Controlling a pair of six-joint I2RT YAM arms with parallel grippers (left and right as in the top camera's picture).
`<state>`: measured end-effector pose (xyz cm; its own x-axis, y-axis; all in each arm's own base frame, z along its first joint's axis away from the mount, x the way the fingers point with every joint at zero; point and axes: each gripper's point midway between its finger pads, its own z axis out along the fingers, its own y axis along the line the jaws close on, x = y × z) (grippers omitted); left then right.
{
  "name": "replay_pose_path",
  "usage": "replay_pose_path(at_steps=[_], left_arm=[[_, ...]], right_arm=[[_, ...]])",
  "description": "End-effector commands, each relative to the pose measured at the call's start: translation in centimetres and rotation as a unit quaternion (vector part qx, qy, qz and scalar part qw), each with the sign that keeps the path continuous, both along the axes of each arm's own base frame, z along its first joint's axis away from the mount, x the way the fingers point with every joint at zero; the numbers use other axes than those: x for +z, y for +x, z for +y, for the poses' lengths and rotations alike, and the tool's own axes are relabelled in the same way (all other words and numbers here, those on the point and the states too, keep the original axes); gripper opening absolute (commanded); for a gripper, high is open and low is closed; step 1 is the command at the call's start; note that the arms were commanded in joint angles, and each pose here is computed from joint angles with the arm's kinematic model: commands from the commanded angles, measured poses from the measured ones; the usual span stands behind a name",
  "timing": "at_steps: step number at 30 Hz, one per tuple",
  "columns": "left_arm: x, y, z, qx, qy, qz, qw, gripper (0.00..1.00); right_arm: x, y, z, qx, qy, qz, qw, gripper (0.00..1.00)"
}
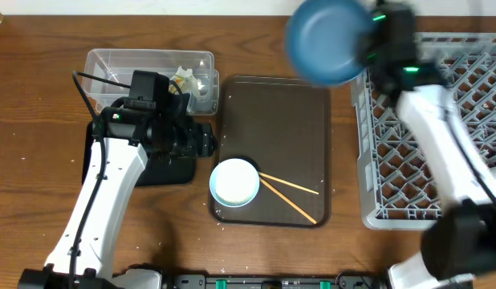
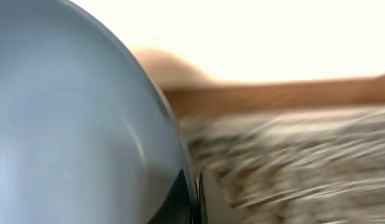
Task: Sort waste into correct bins and load items into the dishwasher rack
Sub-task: 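Carry the blue plate right and set it upright in the rack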
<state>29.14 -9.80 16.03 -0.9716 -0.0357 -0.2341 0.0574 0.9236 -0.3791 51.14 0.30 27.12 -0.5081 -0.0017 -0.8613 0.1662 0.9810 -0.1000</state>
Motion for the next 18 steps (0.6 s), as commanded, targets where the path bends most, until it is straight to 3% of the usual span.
replay_pose_path(at_steps=[1, 6, 14, 18], left_arm=[[-0.2, 0.0, 0.0, -0.003, 0.004, 0.0, 1.0, 0.83], [-0.2, 0.0, 0.0, -0.003, 0.003, -0.001, 1.0, 0.83], [-0.2, 0.1, 0.0, -0.003, 0.003, -0.003, 1.0, 0.83], [-0.2, 0.1, 0.0, -0.003, 0.003, -0.003, 1.0, 0.83]], right_arm=[[2.4, -0.8, -6.5, -0.023, -0.158, 0.015, 0.987, 0.01], [3.4, -2.4, -14.8, -0.071, -0.276, 0.064, 0.956, 0.01], [5.6, -5.1, -24.9, -0.166, -0.331, 0.069, 0.927, 0.01], [6.8, -6.6, -28.6, -0.224, -0.38, 0.088, 0.893, 0.01]])
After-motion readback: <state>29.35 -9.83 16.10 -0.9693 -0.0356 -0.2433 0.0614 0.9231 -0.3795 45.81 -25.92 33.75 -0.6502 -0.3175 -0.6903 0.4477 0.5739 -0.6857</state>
